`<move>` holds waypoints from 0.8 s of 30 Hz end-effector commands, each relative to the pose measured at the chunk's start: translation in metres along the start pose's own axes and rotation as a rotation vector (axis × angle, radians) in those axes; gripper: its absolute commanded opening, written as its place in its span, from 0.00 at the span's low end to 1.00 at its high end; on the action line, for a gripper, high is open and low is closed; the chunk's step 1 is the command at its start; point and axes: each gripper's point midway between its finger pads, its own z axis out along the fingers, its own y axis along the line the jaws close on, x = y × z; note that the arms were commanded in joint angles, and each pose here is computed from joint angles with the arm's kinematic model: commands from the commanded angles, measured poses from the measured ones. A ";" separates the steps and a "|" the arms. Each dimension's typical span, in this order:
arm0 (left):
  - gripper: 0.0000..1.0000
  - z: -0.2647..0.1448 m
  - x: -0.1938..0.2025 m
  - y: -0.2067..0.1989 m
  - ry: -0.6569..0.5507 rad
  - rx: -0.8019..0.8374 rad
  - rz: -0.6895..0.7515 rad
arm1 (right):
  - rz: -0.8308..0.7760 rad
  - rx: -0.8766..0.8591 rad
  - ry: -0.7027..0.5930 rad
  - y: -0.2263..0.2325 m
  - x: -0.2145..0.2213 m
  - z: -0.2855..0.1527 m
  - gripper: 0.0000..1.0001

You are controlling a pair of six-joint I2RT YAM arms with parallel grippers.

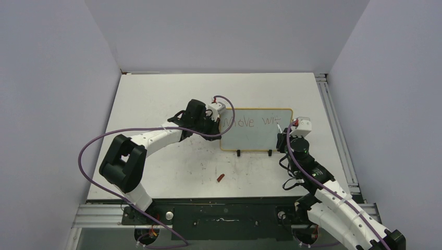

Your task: Write a sentence on the whiteboard

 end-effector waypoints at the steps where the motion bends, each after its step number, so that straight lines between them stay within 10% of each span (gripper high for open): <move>1: 0.04 -0.014 -0.031 -0.010 -0.079 0.006 0.056 | 0.026 0.023 0.005 -0.003 0.001 0.002 0.05; 24: 0.04 -0.015 -0.032 -0.010 -0.080 0.004 0.058 | -0.022 0.018 -0.114 0.006 -0.049 0.007 0.05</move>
